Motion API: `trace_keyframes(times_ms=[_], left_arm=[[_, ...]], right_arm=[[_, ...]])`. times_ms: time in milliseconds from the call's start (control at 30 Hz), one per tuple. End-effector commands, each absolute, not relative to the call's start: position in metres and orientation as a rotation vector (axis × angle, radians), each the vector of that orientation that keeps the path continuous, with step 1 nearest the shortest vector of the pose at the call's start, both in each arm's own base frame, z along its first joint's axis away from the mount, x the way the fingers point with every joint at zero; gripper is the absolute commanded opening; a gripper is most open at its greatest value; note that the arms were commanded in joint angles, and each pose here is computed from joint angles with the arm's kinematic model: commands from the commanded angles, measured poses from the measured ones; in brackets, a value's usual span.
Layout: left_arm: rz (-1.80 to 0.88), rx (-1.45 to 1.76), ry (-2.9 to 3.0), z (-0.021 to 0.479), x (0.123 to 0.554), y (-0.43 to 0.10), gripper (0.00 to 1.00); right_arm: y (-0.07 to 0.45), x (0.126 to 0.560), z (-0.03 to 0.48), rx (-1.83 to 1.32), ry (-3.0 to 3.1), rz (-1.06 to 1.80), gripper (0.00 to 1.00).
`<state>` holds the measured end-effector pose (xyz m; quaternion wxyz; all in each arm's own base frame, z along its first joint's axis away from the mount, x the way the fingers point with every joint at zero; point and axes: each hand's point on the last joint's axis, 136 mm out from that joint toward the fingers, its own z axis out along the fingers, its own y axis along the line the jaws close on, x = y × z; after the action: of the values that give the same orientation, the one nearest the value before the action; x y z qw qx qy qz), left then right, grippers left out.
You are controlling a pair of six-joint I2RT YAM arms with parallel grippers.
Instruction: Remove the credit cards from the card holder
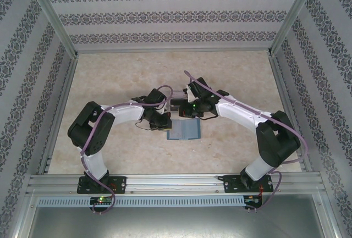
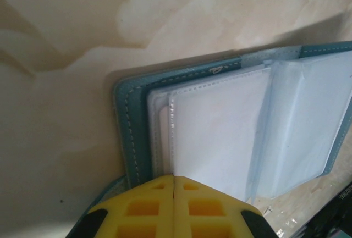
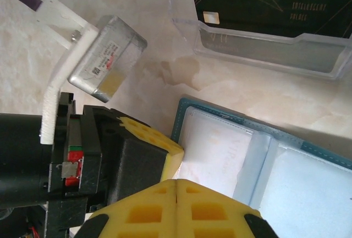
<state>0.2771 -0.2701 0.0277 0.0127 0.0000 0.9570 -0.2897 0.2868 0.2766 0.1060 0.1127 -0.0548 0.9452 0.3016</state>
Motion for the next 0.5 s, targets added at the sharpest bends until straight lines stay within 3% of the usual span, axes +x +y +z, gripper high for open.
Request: trace_keyframes(times_ms=[0,467], left_arm=[[-0.839,0.012,3.004,0.028,0.268,-0.263,0.0],[-0.9,0.0,3.03,0.022,0.254,-0.262,0.0]], right_arm=[[0.284,0.279,0.097,-0.137,2.824,0.905,0.05],[0.299,0.267,0.077,-0.068,2.903,0.932,0.05]])
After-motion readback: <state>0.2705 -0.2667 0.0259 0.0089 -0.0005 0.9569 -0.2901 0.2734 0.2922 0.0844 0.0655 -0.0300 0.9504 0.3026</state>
